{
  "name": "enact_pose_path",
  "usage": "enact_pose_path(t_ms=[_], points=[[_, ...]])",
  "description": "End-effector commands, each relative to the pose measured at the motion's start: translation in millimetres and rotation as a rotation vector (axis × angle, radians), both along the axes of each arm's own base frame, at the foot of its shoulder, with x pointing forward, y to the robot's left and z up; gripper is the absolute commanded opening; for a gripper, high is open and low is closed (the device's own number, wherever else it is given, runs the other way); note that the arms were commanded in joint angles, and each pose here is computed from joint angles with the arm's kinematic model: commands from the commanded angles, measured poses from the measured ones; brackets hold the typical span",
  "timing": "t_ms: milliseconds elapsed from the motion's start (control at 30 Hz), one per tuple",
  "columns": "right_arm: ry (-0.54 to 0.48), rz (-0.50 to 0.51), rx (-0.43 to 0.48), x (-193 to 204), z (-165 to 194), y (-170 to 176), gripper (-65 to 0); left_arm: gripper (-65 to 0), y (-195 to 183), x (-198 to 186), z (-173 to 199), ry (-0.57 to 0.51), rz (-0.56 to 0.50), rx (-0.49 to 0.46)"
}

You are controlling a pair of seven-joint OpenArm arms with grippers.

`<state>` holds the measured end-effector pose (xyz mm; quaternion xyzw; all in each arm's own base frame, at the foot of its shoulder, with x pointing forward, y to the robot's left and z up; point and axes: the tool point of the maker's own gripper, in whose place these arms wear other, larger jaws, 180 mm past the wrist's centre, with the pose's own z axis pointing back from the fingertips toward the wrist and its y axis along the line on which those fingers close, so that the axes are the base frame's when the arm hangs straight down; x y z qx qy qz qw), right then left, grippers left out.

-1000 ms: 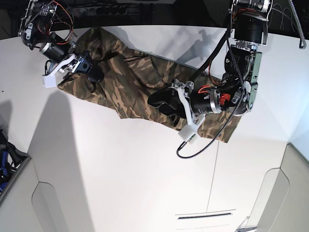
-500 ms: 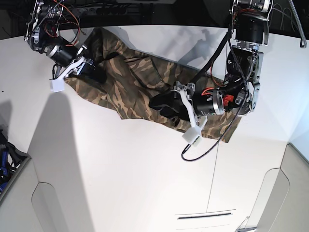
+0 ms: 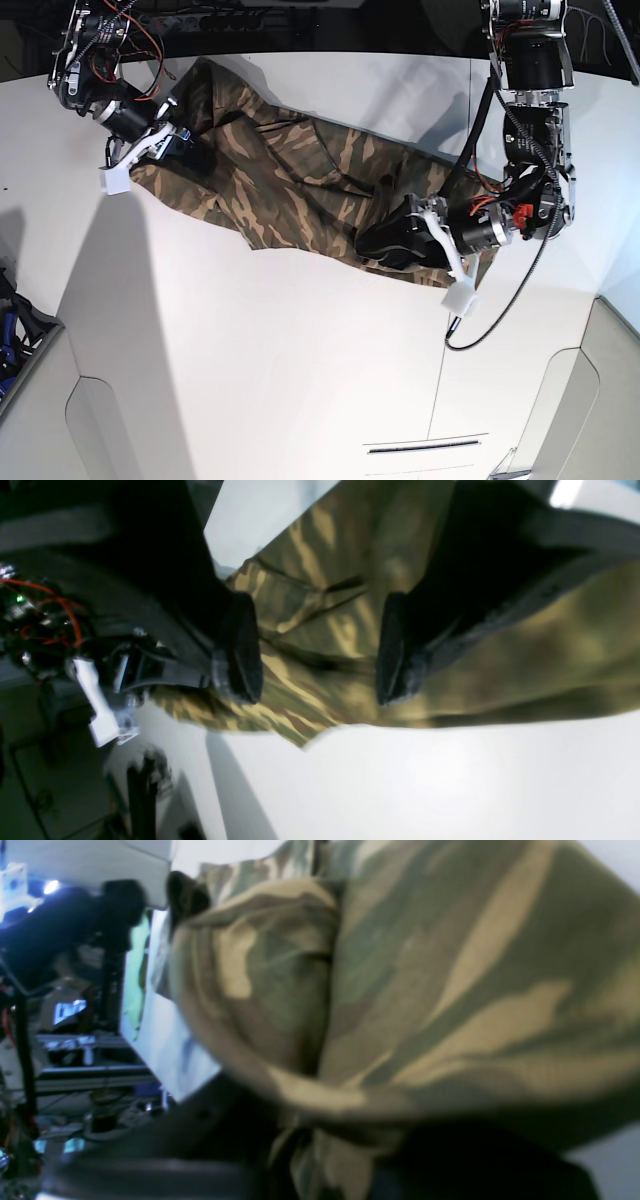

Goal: Fold the T-shirt properly
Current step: 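Fold the strip's end with the left gripper over onto the right gripper's end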

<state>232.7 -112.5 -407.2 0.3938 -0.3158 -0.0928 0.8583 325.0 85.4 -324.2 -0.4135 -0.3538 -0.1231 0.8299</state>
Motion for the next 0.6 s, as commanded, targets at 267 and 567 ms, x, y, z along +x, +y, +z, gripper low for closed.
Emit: enact_pose_path(t_ms=[267, 567], points=[[-0.102, 0.005, -0.215, 17, 36, -78, -65.0, -26.0, 54, 12, 28, -0.080, 0.053, 0.046], [-0.151, 0.069, -0.417, 42, 77, -130, -65.0, -26.0, 61, -12, 1, 0.006, 0.040, 0.090]])
